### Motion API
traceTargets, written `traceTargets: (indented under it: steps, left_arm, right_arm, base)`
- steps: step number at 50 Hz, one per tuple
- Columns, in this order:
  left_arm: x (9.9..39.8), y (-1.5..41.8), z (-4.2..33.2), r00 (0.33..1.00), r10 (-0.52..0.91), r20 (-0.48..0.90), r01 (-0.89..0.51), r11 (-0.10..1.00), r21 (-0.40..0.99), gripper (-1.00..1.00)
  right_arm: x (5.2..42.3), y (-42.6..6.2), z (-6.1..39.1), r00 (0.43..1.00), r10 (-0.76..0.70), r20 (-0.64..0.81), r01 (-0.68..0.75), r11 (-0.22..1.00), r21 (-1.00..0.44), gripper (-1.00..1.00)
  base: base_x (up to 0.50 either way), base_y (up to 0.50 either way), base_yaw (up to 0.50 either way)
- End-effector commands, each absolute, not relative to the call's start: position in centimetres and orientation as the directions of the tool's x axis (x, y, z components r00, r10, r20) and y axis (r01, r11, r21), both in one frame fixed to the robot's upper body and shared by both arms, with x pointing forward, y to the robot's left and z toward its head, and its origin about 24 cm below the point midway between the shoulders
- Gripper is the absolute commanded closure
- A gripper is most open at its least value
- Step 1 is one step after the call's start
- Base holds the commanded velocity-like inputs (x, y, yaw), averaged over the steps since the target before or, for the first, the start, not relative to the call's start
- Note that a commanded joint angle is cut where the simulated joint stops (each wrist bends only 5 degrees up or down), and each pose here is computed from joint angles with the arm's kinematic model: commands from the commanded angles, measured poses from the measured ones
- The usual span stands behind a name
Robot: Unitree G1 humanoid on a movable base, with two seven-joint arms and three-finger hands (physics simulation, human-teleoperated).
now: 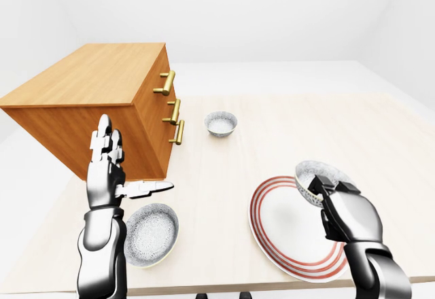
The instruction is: Put the bowl in the middle on the plate.
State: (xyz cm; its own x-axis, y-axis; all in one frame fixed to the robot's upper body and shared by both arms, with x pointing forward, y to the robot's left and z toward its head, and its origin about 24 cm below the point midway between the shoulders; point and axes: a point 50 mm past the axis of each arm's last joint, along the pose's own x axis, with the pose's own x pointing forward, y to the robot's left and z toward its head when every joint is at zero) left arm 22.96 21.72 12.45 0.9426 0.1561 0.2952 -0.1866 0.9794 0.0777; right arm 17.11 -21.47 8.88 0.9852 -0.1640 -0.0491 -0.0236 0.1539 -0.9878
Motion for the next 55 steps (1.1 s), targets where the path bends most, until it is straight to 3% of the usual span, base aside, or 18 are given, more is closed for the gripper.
traceTargets:
  steps: [1, 15, 29, 55]
  left_arm:
    - [23.0, 21.7, 12.3, 0.945, 0.157, 0.287, -0.186, 0.979, 0.079, -1.00]
    - [23.1, 21.7, 12.2, 0.945, 0.155, 0.286, -0.185, 0.980, 0.078, -1.00]
    - [23.2, 21.8, 12.1, 0.948, 0.157, 0.279, -0.185, 0.980, 0.076, -1.00]
    - [23.0, 21.7, 12.2, 0.946, 0.157, 0.284, -0.186, 0.980, 0.075, -1.00]
  right_arm:
    - [16.1, -21.6, 8.8, 0.977, -0.211, 0.029, 0.050, 0.094, -0.994, 1.00]
    - [15.6, -19.7, 5.6, 0.990, -0.140, 0.014, 0.012, -0.017, -1.000, 1.00]
    - [15.7, -17.4, 4.4, 1.000, 0.001, -0.006, -0.006, -0.038, -0.999, 1.00]
    - [15.2, -18.4, 3.0, 0.999, -0.016, -0.039, -0.040, -0.053, -0.998, 1.00]
  base:
    - [0.00, 0.00, 0.00]
    - [0.00, 0.00, 0.00]
    - [0.00, 0.00, 0.00]
    - [0.00, 0.00, 0.00]
